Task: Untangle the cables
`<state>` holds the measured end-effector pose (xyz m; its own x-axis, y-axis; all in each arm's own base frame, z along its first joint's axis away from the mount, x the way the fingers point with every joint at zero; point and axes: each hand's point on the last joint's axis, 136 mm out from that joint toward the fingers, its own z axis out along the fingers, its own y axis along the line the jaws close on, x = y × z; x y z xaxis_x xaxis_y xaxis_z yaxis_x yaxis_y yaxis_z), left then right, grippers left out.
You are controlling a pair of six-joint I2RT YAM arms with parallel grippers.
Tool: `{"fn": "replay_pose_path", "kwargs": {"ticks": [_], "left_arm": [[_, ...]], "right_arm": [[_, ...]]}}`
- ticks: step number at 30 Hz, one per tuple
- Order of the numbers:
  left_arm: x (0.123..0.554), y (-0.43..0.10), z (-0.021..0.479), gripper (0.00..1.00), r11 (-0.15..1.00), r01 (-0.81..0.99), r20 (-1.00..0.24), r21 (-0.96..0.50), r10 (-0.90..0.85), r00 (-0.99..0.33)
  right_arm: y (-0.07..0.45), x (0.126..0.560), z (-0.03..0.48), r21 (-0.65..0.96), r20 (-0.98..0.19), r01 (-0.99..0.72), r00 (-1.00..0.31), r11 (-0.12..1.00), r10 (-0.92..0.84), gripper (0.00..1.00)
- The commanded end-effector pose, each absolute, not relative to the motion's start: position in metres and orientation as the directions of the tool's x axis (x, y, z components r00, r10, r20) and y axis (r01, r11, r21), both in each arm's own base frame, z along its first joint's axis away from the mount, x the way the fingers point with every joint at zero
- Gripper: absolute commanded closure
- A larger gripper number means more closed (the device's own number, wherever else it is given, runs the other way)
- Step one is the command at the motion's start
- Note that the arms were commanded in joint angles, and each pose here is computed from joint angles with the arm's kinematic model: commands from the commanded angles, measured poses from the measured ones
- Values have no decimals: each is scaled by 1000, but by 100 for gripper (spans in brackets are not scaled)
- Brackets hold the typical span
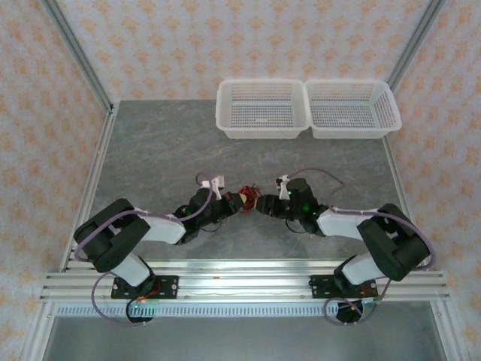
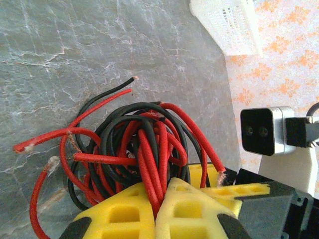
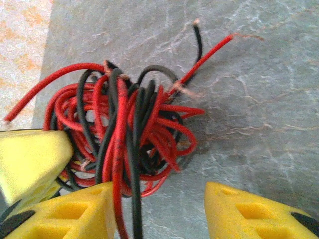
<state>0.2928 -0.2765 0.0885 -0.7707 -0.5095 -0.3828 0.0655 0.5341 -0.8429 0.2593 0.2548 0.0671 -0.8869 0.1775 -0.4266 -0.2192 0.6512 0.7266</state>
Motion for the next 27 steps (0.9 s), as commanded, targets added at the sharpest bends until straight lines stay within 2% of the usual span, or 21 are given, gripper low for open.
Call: {"fn": "replay_pose_path", "kwargs": {"ticks": [1, 15, 27], "left_arm": [[303, -273, 101, 100, 505, 72, -391, -860, -560, -730], [304, -270, 98, 100, 521, 59, -395, -852, -564, -725], [304, -261, 96, 100, 520, 46, -392, -853, -581, -713]], "right_arm": [[273, 268, 101, 752, -485, -299, -854, 588, 187, 51], [278, 280, 99, 725, -495, -288, -849, 626, 182, 51], [281, 282, 71, 731, -457, -251, -871, 635, 182, 61]]}}
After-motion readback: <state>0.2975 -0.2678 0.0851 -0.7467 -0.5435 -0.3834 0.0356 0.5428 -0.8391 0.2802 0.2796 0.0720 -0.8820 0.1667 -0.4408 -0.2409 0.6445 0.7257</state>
